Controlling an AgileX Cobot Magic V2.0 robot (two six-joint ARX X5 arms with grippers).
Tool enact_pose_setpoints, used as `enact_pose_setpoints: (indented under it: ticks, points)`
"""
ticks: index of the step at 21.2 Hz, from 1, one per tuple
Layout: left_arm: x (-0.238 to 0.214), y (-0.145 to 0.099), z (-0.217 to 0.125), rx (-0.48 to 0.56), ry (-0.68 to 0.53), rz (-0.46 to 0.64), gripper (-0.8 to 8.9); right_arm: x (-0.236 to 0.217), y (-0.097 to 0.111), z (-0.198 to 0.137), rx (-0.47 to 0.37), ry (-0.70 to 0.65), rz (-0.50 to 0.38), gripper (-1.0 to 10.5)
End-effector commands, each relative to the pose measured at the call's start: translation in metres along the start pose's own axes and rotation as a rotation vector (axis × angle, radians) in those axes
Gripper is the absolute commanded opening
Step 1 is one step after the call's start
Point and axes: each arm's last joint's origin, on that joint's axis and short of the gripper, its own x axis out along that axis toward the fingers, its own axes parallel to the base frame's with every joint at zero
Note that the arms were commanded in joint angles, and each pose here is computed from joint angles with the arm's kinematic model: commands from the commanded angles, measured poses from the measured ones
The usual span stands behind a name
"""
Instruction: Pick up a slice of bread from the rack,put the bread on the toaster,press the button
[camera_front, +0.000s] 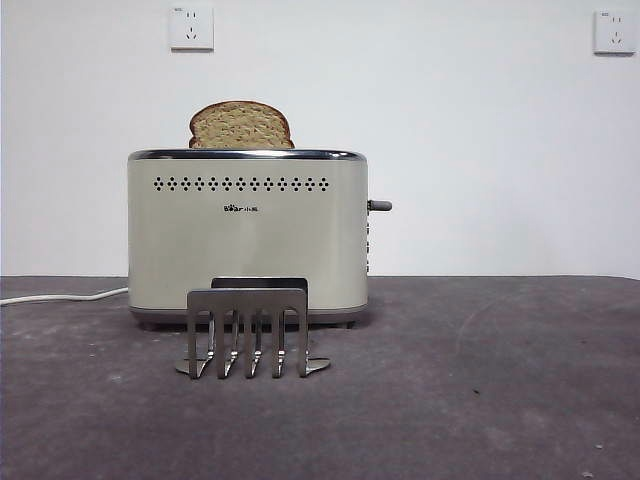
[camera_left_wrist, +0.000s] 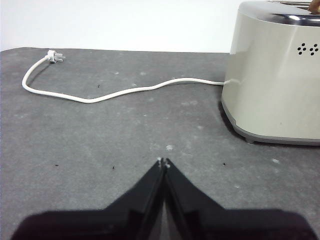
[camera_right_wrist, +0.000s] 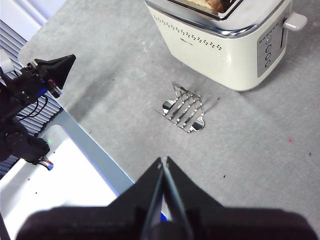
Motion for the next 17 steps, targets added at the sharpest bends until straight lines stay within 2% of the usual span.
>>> enact_pose_setpoints:
  ticks: [1, 5, 7, 11, 14, 17]
  points:
    - [0.001, 0.001, -0.004, -0.008, 0.010, 0.008, -0.04, 0.001, -0.001, 0.000, -0.007, 0.002, 0.002, 0.0]
    - [0.001, 0.001, -0.004, -0.008, 0.010, 0.008, -0.04, 0.001, -0.001, 0.000, -0.009, 0.001, 0.001, 0.0]
    - [0.001, 0.001, -0.004, -0.008, 0.010, 0.008, -0.04, -0.008, 0.003, -0.003, -0.073, -0.040, -0.026, 0.0]
    - [0.001, 0.001, -0.004, -0.008, 0.010, 0.008, -0.04, -0.038, 0.020, -0.008, -0.181, -0.278, -0.114, 0.0]
    - [0.001, 0.001, -0.004, -0.008, 0.010, 0.008, -0.04, -0.048, 0.028, -0.024, -0.268, -0.420, -0.189, 0.0]
    - [0.001, 0.001, -0.004, -0.008, 0.010, 0.008, -0.04, -0.040, 0.022, -0.050, -0.226, -0.572, -0.351, 0.0]
